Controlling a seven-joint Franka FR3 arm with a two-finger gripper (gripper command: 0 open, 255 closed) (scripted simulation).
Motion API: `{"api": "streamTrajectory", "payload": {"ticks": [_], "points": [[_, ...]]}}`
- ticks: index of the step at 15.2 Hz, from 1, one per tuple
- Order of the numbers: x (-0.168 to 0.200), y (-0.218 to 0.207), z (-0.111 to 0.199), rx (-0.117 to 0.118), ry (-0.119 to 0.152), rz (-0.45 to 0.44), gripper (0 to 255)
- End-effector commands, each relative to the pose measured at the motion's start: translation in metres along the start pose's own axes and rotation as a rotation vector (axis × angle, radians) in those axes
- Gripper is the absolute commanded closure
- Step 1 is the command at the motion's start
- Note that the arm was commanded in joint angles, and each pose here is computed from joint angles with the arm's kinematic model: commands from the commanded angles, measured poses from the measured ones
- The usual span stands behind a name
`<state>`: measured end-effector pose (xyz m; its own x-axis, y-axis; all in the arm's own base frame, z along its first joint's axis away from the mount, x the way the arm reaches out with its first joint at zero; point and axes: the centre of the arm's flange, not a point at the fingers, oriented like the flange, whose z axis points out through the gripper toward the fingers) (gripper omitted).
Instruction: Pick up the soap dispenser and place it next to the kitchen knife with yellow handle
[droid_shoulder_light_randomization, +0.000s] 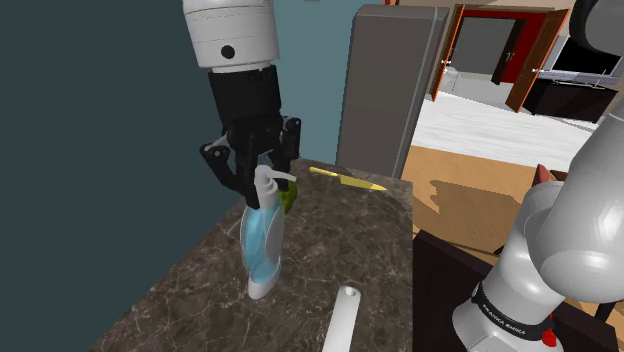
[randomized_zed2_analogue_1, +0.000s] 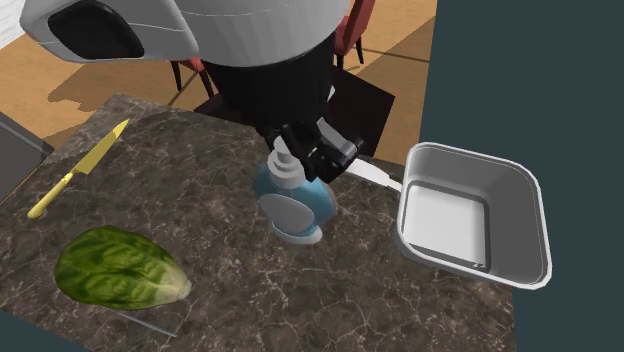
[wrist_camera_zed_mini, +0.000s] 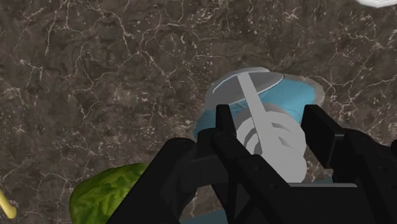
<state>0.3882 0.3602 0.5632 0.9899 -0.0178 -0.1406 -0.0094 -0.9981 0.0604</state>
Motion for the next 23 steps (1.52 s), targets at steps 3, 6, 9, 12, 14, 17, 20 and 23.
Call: {"api": "streamTrajectory", "payload": {"ticks": [3,6,9,12,14,17,20,23], "points": [[-0.004,0.001,-0.021,0.000,0.000,0.000,255],[-0.006,0.002,-0.037,0.000,0.000,0.000,255],[-0.008,0.003,-0.053,0.000,0.000,0.000,255],[-0.010,0.004,-0.068,0.000,0.000,0.000,255],[-0.012,0.004,-0.079,0.000,0.000,0.000,255],[-0.014,0.005,-0.094,0.000,0.000,0.000,255],[-0.016,0.006,-0.110,0.000,0.000,0.000,255],[-0.018,0.007,-0.126,0.000,0.000,0.000,255]]}}
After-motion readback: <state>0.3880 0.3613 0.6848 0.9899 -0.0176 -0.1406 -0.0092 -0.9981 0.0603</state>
